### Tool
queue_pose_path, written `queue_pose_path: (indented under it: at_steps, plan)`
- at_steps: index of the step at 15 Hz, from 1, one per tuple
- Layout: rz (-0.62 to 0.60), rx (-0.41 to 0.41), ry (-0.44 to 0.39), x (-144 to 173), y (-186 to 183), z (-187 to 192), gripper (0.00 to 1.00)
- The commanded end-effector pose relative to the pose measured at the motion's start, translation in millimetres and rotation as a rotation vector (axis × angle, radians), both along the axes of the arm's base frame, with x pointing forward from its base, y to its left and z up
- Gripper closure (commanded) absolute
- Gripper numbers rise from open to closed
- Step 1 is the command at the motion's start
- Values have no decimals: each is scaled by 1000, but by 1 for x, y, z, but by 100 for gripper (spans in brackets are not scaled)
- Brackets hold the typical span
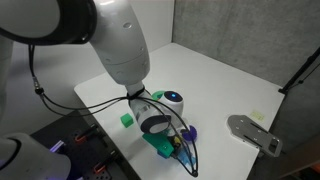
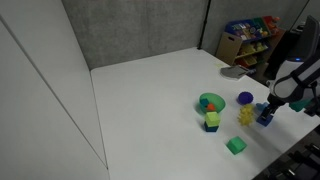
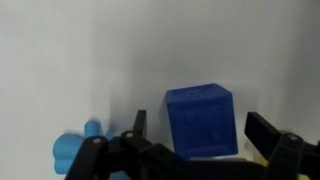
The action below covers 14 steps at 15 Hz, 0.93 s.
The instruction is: Put the blue block into the bowl
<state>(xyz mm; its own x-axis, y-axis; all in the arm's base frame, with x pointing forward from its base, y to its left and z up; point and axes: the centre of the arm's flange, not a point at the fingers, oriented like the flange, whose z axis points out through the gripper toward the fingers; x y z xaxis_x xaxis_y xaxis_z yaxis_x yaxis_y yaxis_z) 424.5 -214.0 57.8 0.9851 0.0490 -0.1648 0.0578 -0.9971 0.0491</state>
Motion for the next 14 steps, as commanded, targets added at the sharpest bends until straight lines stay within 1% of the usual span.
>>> queue_pose_path:
  at_steps: [1,2,5,7,8,9,11,14]
  plan:
    - [23,-2,-7,7,-7,-13,25]
    - [27,0,-4,7,-6,-14,27]
    - [28,-6,-16,12,-4,-4,53]
    - [34,5,-24,16,0,9,67]
    - [38,12,-27,18,4,19,70]
    - [49,19,-34,20,10,28,70]
    - [58,26,-50,28,23,48,77]
    - [66,41,-69,48,45,81,78]
